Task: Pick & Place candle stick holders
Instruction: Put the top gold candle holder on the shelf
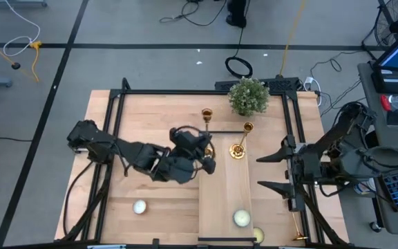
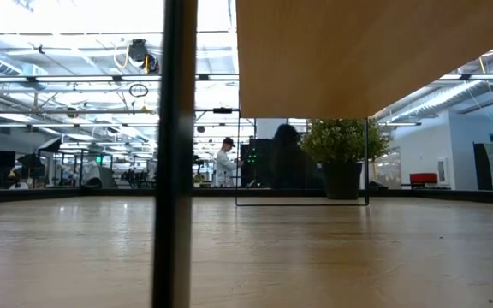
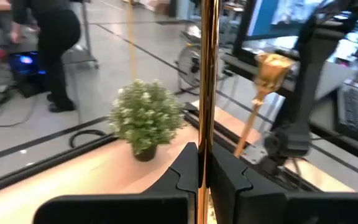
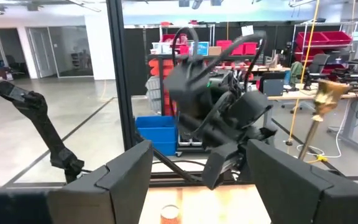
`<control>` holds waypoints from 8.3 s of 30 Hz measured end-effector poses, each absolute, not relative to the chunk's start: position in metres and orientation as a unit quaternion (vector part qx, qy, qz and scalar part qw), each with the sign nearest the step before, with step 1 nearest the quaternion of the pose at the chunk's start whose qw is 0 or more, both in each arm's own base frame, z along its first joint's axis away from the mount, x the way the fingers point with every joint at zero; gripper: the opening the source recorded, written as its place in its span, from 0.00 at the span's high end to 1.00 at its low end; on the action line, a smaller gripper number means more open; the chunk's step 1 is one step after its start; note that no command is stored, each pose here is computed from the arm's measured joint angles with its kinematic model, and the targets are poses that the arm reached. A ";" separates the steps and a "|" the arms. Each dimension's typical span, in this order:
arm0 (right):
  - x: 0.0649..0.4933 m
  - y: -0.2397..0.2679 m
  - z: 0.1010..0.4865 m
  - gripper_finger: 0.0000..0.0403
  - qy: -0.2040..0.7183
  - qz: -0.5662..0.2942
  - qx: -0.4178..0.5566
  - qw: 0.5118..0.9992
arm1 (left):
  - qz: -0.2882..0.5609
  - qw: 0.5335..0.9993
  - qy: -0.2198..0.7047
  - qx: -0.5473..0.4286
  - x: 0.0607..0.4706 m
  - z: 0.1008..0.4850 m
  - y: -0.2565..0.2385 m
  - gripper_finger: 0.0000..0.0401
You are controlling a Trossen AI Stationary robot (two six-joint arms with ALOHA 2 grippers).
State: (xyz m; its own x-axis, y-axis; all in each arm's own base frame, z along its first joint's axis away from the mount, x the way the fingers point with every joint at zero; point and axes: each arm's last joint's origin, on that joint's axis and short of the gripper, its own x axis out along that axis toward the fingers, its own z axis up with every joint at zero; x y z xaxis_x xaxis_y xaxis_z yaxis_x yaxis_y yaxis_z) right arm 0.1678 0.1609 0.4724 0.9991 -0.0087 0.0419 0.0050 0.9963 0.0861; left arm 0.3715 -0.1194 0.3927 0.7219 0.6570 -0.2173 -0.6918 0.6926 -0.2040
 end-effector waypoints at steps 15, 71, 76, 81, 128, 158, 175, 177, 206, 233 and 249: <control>0.166 0.157 0.472 0.36 -0.015 -0.030 0.038 0.999 | 0.387 0.915 0.074 -0.092 0.378 0.333 -0.119 0.96; 0.146 0.141 0.478 0.36 -0.012 -0.078 0.036 0.996 | 0.220 0.973 0.048 -0.058 0.367 0.306 -0.052 0.96; 0.146 0.140 0.478 0.36 -0.012 -0.080 0.036 0.996 | 0.220 0.972 0.059 -0.054 0.367 0.304 -0.049 0.96; 0.146 0.140 0.478 0.36 -0.013 -0.081 0.036 0.996 | 0.211 0.974 0.058 -0.058 0.367 0.304 -0.052 0.96; 0.147 0.140 0.477 0.36 -0.012 -0.081 0.039 0.996 | 0.234 0.968 0.079 -0.047 0.382 0.277 -0.058 0.96; 0.147 0.140 0.478 0.36 -0.012 -0.081 0.040 0.996 | 0.225 0.968 0.094 -0.052 0.381 0.273 -0.062 0.96; 0.147 0.140 0.477 0.36 -0.012 -0.081 0.043 0.996 | 0.255 0.961 0.106 -0.036 0.371 0.277 -0.069 0.96; 0.147 0.140 0.477 0.36 -0.012 -0.081 0.044 0.996 | 0.257 0.960 0.105 -0.038 0.370 0.279 -0.068 0.96; 0.147 0.140 0.478 0.36 -0.012 -0.081 0.044 0.996 | 0.236 0.964 0.104 -0.063 0.370 0.281 -0.065 0.96; 0.147 0.140 0.477 0.36 -0.012 -0.081 0.043 0.996 | 0.228 0.962 0.123 -0.091 0.368 0.274 -0.071 0.88; 0.147 0.140 0.478 0.36 -0.012 -0.081 0.042 0.996 | 0.238 0.960 0.117 -0.089 0.367 0.276 -0.073 0.68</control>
State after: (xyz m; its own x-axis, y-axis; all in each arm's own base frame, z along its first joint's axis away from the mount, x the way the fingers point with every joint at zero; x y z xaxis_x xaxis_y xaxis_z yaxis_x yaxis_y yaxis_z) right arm 0.1472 0.1396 0.4775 0.9865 -0.1631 0.0171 0.1611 0.9832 0.0853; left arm 0.3674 -0.0728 0.2761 0.8598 0.4355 -0.2667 -0.4769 0.8715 -0.1145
